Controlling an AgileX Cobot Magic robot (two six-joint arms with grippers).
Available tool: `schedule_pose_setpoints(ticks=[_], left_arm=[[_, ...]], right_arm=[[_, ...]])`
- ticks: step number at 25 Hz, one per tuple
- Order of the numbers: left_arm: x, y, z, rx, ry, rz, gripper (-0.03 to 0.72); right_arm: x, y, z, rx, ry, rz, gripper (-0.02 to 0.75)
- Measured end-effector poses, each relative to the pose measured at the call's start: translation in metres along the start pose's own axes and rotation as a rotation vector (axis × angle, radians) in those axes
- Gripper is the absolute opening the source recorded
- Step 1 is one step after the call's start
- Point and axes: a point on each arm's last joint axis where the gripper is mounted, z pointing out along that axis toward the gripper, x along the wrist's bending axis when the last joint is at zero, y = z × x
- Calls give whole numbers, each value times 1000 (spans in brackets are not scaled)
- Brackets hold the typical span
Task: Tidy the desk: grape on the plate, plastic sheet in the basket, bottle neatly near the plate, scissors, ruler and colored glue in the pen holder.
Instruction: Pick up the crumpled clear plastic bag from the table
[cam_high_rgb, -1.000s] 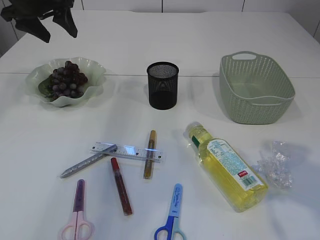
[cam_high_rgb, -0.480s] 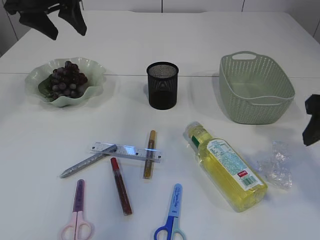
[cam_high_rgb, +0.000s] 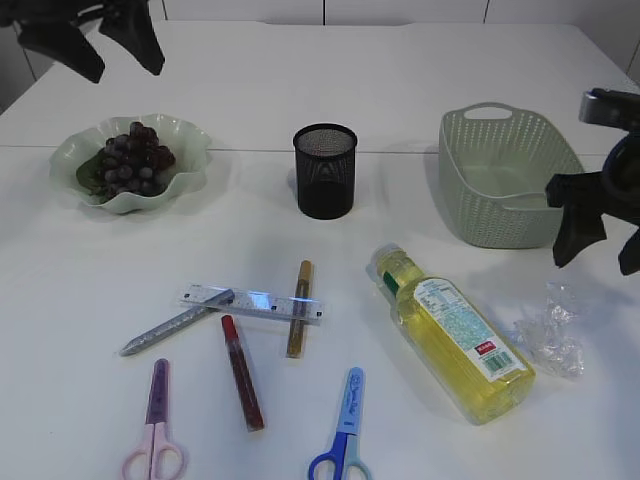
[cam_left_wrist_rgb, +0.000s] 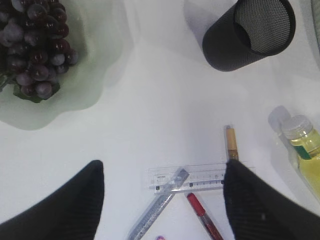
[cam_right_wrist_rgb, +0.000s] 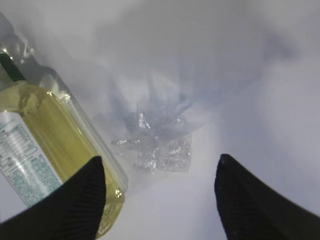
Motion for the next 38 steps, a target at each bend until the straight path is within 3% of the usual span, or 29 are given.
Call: schedule_pose_setpoints(ticks=[18, 38], left_arm=[[-5, -2, -24, -49, -6, 20, 543], [-2, -2, -24, -51, 26, 35, 543]], right_arm=[[-4, 25, 62, 126, -49, -17, 531], [-8, 19, 72, 234, -90, -36, 531]])
